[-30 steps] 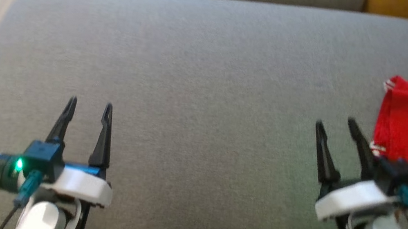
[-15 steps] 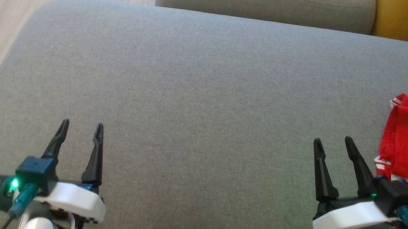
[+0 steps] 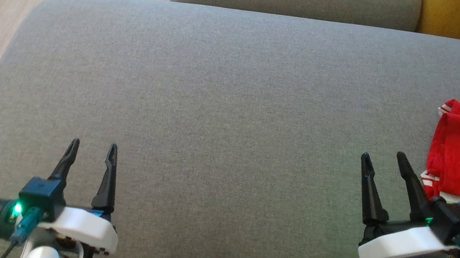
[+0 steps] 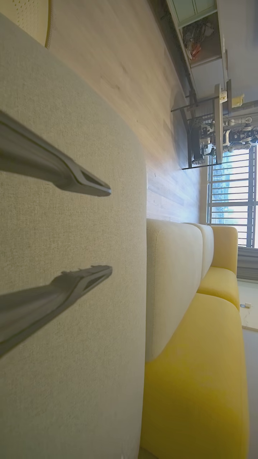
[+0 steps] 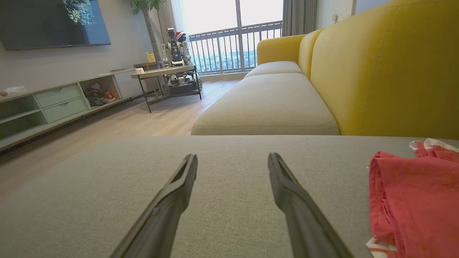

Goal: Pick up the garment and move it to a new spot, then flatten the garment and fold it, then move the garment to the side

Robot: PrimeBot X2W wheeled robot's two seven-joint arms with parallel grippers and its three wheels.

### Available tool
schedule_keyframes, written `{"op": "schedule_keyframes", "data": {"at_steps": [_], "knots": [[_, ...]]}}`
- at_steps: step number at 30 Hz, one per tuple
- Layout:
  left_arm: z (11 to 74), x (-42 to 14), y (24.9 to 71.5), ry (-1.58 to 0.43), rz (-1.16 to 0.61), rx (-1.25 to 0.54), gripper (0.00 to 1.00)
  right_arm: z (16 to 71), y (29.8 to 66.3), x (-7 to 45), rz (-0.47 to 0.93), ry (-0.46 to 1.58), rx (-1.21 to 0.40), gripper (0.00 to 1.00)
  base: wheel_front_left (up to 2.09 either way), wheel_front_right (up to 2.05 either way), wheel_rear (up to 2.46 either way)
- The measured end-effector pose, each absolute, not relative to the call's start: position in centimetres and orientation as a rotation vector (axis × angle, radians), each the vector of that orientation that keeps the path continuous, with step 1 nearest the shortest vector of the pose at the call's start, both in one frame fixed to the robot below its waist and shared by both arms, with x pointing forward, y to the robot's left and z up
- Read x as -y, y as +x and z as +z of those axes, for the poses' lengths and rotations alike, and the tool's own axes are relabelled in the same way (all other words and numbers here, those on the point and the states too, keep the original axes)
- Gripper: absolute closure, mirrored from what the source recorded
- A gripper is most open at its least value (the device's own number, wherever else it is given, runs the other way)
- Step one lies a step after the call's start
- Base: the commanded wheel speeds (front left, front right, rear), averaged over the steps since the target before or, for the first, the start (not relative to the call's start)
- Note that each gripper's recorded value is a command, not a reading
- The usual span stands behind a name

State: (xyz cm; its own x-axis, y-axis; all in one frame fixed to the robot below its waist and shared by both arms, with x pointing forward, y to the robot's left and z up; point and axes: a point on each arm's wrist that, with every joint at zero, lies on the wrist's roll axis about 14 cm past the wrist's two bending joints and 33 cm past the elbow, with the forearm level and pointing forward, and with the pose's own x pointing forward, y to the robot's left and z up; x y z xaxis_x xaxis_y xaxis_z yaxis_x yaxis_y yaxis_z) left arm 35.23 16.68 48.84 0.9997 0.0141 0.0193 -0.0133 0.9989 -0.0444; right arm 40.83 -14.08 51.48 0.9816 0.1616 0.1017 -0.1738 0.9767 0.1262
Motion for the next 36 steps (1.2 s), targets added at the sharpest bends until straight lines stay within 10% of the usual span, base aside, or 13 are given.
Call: {"op": "schedule_keyframes", "data": {"at_steps": [36], "knots": [[48.6, -16.0, 35.6, -0.257, -0.047, 0.011, 0.00, 52.2, 40.4, 15.9, 0.121, 0.125, 0.114, 0.00, 0.00, 0.00, 0.00]]}}
